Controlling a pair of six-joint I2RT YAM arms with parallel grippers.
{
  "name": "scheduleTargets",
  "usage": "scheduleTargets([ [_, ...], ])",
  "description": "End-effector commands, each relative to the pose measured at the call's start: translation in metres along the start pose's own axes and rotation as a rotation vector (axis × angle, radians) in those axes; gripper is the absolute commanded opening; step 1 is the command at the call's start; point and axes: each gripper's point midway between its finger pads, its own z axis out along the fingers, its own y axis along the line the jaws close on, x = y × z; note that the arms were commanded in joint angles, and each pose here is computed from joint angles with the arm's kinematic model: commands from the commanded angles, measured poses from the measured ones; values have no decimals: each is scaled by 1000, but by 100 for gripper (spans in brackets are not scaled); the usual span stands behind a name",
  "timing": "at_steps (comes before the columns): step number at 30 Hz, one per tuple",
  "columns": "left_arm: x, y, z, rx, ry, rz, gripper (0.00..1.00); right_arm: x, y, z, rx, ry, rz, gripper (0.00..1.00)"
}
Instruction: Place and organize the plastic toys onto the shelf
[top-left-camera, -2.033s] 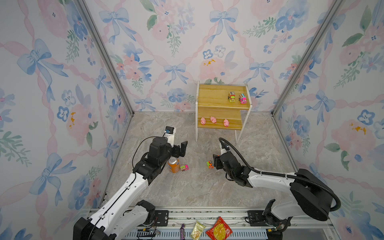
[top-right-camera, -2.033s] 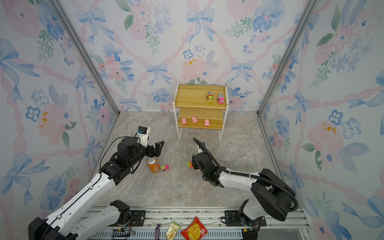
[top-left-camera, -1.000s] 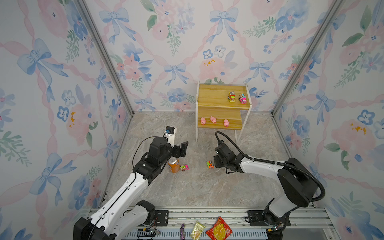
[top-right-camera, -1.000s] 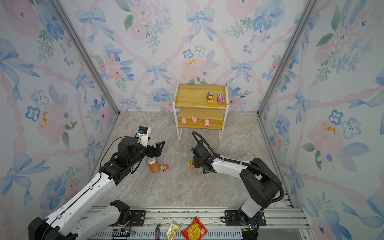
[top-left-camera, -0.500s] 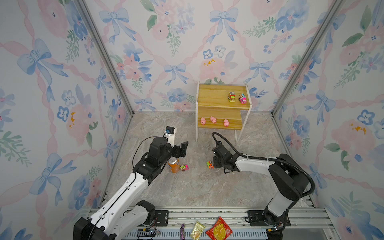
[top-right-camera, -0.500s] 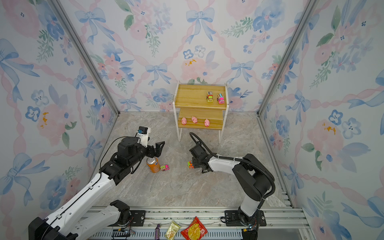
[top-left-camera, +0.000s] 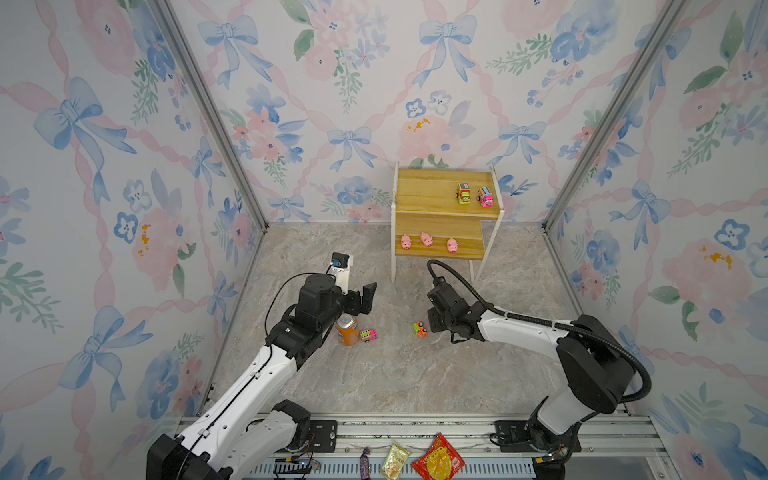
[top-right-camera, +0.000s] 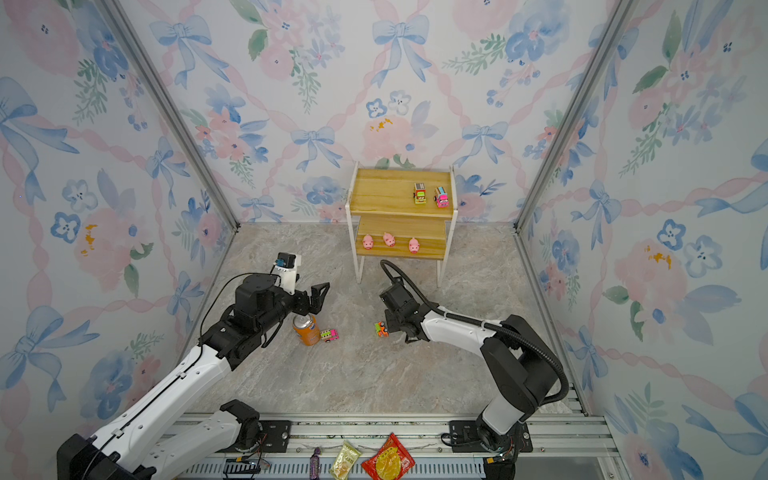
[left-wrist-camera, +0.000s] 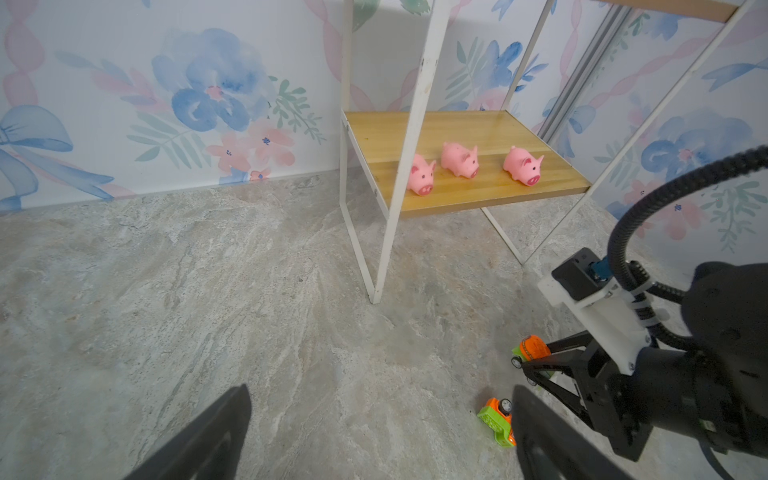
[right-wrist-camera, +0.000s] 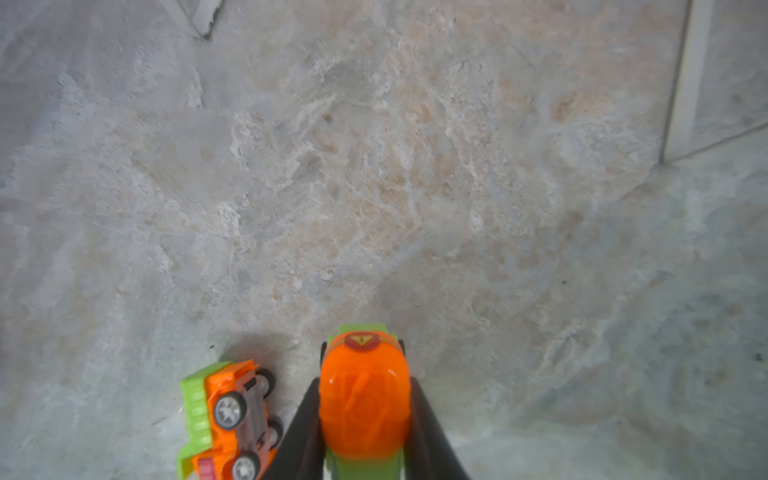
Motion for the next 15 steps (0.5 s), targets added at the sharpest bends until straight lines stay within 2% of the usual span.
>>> scheduleTargets([
  [1,-7,-1,-1,8,-9,-12,98,-31,7,-44,-18,-65,-39,26],
  [10,-7,-3,-2,18,-11,-14,98,-110,3,-162,-50,-296,-71,26],
  [15,-8,-5,-2,30,-11,-17,98,-161,-5,-211,-29,-420,-90,28],
])
